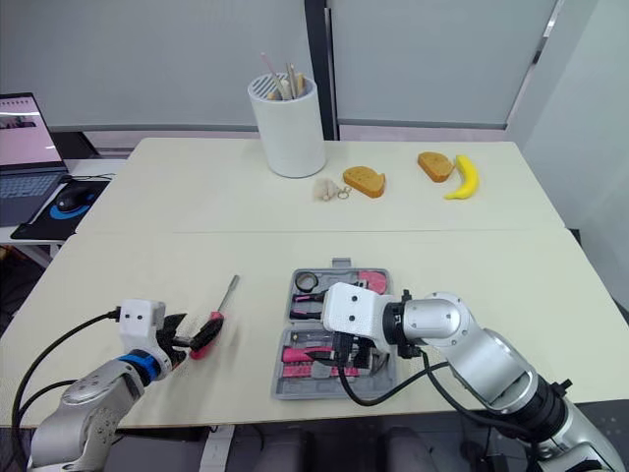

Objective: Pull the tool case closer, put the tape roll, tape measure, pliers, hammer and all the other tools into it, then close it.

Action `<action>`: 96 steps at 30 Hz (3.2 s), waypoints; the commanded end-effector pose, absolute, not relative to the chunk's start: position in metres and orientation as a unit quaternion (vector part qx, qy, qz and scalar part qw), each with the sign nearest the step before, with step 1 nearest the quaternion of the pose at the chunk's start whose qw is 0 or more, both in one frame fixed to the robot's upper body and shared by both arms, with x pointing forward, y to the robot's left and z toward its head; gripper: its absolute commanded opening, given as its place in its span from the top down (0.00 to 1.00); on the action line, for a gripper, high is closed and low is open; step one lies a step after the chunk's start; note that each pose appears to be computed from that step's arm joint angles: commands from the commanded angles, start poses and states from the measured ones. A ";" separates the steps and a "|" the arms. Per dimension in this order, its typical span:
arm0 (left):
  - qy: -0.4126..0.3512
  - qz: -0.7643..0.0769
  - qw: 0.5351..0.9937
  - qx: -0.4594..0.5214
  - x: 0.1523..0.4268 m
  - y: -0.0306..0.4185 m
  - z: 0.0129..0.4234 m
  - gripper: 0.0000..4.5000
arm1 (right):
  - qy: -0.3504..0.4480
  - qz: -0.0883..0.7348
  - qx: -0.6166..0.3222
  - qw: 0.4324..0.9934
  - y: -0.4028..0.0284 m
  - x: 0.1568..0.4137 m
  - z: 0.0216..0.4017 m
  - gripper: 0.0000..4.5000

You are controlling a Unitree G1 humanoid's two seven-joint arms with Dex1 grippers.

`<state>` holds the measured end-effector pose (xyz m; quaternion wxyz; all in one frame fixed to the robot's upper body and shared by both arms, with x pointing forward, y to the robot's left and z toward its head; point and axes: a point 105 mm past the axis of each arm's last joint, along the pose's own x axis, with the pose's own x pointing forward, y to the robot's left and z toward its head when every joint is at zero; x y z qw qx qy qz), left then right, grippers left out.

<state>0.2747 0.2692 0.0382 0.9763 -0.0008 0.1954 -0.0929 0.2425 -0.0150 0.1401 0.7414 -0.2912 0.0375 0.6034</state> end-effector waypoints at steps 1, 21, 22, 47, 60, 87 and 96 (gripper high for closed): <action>0.192 -0.091 0.977 0.030 0.282 0.268 0.042 0.00 | 0.009 0.601 -0.296 0.742 -0.010 0.243 0.151 0.00; 0.248 -0.100 0.963 0.028 0.292 0.266 0.012 0.48 | 0.010 0.600 -0.301 0.741 -0.011 0.244 0.157 0.00; 0.249 -0.098 0.963 0.029 0.293 0.267 0.011 0.55 | 0.010 0.600 -0.302 0.741 -0.011 0.243 0.157 0.00; 0.148 -0.561 0.774 0.252 0.232 0.162 0.105 0.83 | 0.089 0.604 -0.303 0.732 -0.078 0.210 0.158 0.00; 0.196 -0.643 0.681 0.291 0.202 0.094 0.053 0.83 | 0.173 0.575 -0.319 0.733 -0.109 0.192 0.133 0.00; 0.197 -0.609 0.699 0.317 0.224 0.087 0.074 0.83 | 0.187 0.576 -0.315 0.731 -0.111 0.184 0.133 0.00; 0.211 -0.629 0.666 0.342 0.222 0.082 0.059 0.83 | 0.185 0.575 -0.318 0.731 -0.109 0.188 0.132 0.00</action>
